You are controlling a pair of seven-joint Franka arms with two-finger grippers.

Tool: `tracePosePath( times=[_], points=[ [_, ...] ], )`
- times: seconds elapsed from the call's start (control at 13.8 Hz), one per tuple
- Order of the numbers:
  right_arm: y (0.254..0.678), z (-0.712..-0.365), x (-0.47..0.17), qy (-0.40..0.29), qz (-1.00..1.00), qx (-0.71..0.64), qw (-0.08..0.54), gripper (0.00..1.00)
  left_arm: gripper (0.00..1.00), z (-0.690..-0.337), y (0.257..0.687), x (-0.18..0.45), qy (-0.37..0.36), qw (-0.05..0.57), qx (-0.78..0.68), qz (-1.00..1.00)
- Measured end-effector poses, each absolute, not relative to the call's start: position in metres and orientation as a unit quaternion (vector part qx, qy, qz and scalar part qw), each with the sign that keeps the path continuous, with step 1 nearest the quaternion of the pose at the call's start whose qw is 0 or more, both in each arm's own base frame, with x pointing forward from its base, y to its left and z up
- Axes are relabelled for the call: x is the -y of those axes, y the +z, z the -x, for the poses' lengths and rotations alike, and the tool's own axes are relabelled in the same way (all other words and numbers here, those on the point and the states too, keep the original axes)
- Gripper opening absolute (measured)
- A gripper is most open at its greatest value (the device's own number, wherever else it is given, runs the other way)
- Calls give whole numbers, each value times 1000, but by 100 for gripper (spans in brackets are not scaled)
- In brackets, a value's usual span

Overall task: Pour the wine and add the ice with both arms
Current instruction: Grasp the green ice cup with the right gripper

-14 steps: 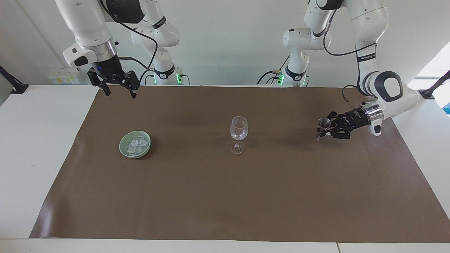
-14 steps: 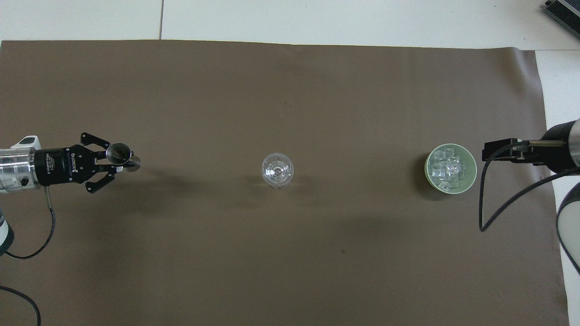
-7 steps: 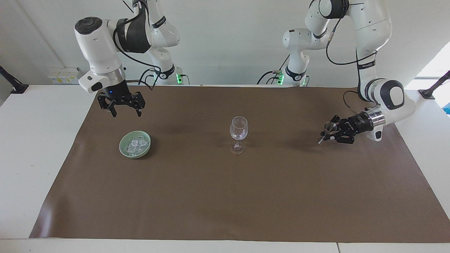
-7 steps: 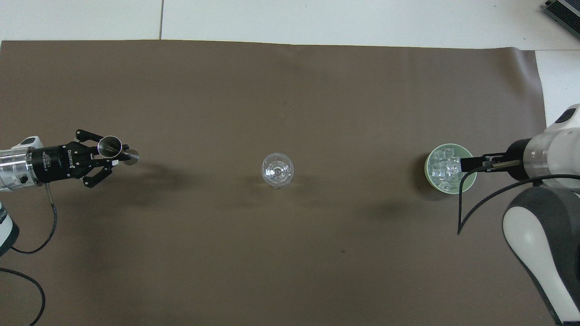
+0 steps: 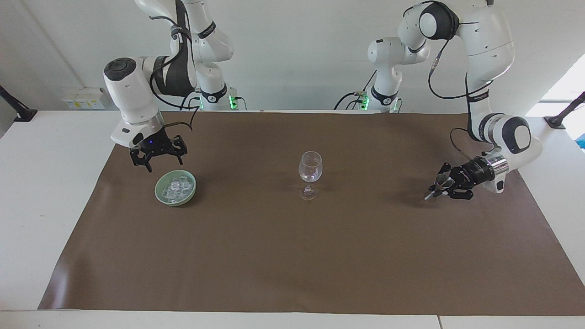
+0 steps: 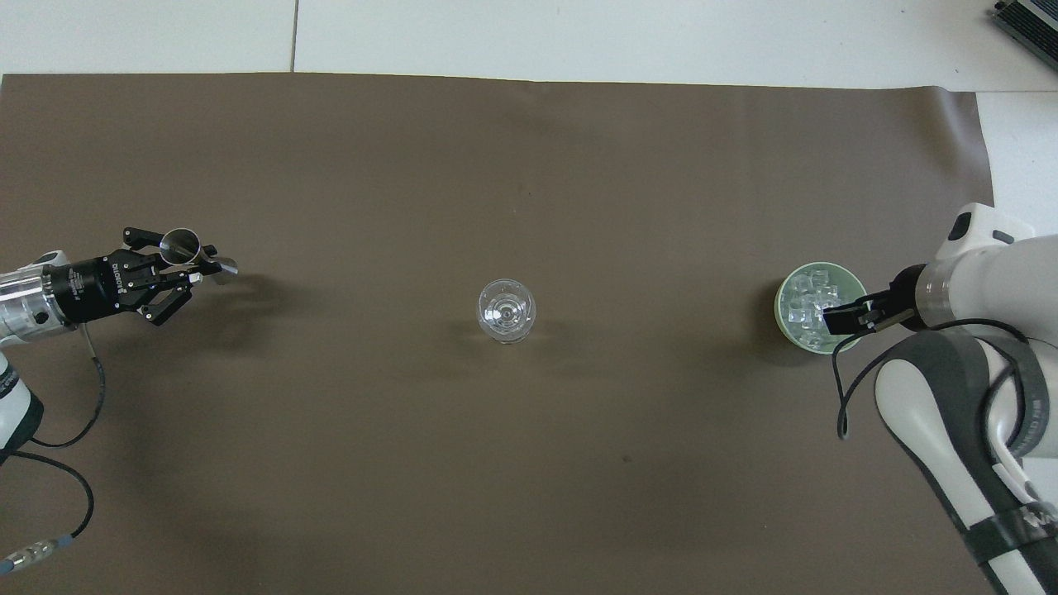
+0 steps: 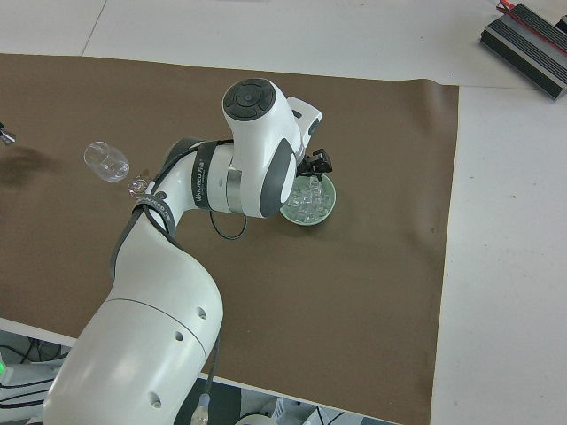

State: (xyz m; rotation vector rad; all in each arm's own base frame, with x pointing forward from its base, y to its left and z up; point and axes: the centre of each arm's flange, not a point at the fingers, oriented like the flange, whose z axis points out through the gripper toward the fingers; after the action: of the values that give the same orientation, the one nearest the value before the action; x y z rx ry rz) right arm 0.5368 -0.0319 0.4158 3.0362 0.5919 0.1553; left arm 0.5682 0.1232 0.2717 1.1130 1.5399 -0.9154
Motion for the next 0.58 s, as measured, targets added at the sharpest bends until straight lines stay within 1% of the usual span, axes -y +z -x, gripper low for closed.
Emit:
tracePosePath(
  times=[0.22,0.44,0.51,0.58],
  points=[
    [390,-538,37,50,-972,-229,25,100,22,-572,263,-127,-379,500,-636,-449],
    [367,-542,46,50,-971,-234,27,100,22,-572,255,-126,-385,501,-637,-442],
    [359,-543,45,48,-970,-235,27,96,22,-572,252,-125,-387,501,-637,-440],
    [353,-545,45,47,-970,-235,27,96,22,-572,249,-124,-389,501,-637,-438]
  ],
)
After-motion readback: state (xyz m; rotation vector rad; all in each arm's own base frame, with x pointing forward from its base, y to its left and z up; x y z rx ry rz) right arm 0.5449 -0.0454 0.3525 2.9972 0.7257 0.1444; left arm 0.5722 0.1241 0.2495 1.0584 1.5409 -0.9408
